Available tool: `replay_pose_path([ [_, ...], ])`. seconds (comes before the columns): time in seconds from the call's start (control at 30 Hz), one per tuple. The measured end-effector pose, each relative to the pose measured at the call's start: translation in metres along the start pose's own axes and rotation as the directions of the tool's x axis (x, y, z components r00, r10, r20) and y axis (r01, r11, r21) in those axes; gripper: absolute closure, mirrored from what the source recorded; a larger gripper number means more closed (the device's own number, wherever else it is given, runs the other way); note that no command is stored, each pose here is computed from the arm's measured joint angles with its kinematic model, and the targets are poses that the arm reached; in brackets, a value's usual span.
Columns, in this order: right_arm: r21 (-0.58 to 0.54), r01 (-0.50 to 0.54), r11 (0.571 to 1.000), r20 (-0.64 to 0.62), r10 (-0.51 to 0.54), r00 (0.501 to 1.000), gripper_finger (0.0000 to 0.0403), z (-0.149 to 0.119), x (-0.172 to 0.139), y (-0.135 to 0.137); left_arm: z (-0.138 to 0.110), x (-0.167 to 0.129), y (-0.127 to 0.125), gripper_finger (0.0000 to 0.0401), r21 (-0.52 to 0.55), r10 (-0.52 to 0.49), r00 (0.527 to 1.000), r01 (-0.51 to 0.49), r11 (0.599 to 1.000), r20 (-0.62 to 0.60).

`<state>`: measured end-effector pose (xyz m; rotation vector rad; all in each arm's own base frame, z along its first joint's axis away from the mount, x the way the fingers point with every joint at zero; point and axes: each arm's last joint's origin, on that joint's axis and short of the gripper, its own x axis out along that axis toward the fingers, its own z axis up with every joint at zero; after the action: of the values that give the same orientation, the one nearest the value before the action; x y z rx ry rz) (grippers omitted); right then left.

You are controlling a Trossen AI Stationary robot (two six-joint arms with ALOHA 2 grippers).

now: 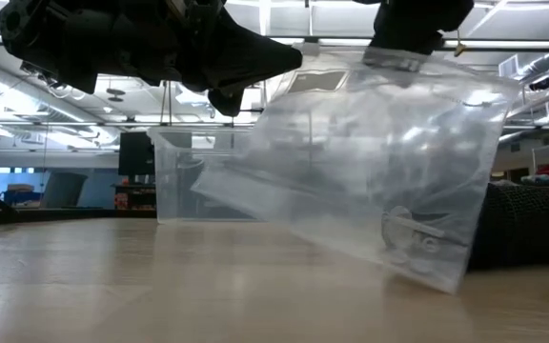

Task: Roll bandage
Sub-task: Open the transparent zip bag

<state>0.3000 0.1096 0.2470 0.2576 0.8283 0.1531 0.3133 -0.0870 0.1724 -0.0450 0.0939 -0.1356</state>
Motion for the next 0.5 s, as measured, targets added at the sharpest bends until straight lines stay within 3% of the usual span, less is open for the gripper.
replay_pose_path([
  [0.33,0.020,-0.074,0.997,-0.006,0.074,0.997,0.0401,0.001,0.027,-0.002,0.001,0.000,0.000,0.0401,-0.001,0.002,1.000,-0.002,1.000,0.007],
  [0.5,-0.001,0.001,1.000,-0.001,-0.001,1.000,0.0402,-0.003,0.038,-0.003,0.001,0.000,0.000,0.0401,-0.001,0.003,1.000,-0.003,1.000,0.009],
])
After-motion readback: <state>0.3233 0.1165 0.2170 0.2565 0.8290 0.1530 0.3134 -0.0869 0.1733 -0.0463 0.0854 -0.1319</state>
